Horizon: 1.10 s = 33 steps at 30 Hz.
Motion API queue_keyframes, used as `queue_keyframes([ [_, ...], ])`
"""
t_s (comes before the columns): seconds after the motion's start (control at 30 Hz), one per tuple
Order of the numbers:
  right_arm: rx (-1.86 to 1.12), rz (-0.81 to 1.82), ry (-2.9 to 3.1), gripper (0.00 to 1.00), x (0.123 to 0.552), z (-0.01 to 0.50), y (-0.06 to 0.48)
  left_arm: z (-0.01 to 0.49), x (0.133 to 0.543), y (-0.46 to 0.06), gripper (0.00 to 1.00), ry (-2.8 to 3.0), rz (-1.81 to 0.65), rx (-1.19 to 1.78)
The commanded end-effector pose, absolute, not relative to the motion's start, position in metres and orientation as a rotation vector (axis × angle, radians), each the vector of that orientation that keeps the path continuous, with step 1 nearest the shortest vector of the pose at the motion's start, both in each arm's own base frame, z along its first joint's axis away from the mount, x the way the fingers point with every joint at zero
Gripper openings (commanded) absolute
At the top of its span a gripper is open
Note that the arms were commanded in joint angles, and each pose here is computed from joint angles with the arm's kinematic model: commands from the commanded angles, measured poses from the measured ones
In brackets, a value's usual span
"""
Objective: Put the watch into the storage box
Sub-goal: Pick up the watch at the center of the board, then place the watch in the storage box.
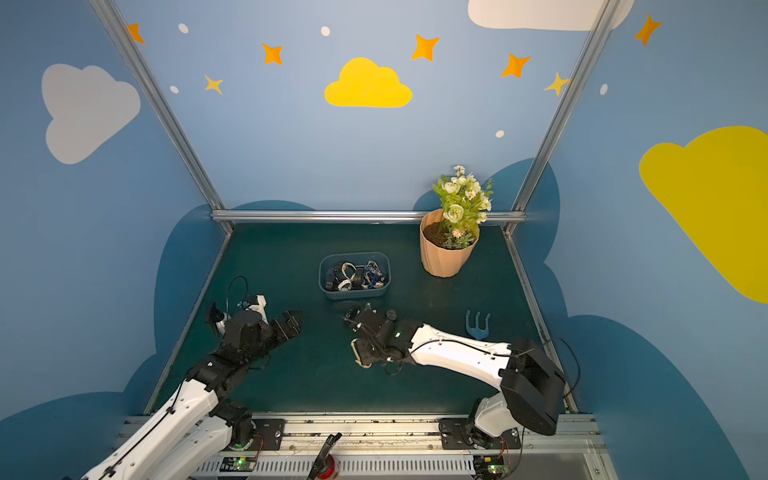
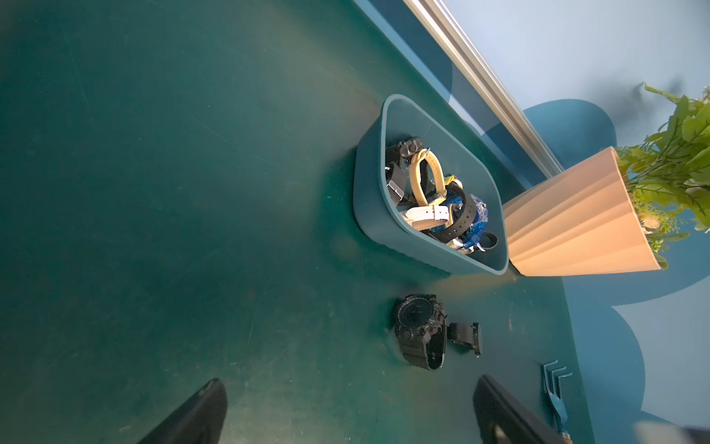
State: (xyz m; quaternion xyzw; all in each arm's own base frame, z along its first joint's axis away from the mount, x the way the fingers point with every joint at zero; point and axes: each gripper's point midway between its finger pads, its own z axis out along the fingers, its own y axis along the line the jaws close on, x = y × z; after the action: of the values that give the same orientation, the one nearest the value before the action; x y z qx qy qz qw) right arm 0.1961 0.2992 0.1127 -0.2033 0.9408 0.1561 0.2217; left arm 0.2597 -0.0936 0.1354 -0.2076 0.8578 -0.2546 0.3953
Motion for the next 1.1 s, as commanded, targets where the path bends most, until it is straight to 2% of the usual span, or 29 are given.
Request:
queue_keyframes([
  [0.0, -0.526, 0.36, 2.457, 0.0, 0.238, 0.155, 0.285, 0.14, 0.26, -0.093, 1.0, 2.161, -0.655, -0.528],
  [0.2, -0.466, 0.255, 2.335, 0.0, 0.301, 0.2, 0.273, 0.145, 0.257, -0.091, 1.0, 2.14, -0.654, -0.516],
  [0.4, -0.429, 0.254, 2.313, 0.0, 0.356, 0.214, 0.274, 0.14, 0.256, -0.092, 1.0, 2.149, -0.661, -0.523],
  [0.7, -0.385, 0.216, 2.341, 0.0, 0.429, 0.192, 0.272, 0.138, 0.256, -0.093, 1.0, 2.156, -0.664, -0.524],
  [1.07, -0.37, 0.033, 2.349, 0.0, 0.488, 0.158, 0.267, 0.137, 0.255, -0.092, 1.0, 2.157, -0.665, -0.532],
])
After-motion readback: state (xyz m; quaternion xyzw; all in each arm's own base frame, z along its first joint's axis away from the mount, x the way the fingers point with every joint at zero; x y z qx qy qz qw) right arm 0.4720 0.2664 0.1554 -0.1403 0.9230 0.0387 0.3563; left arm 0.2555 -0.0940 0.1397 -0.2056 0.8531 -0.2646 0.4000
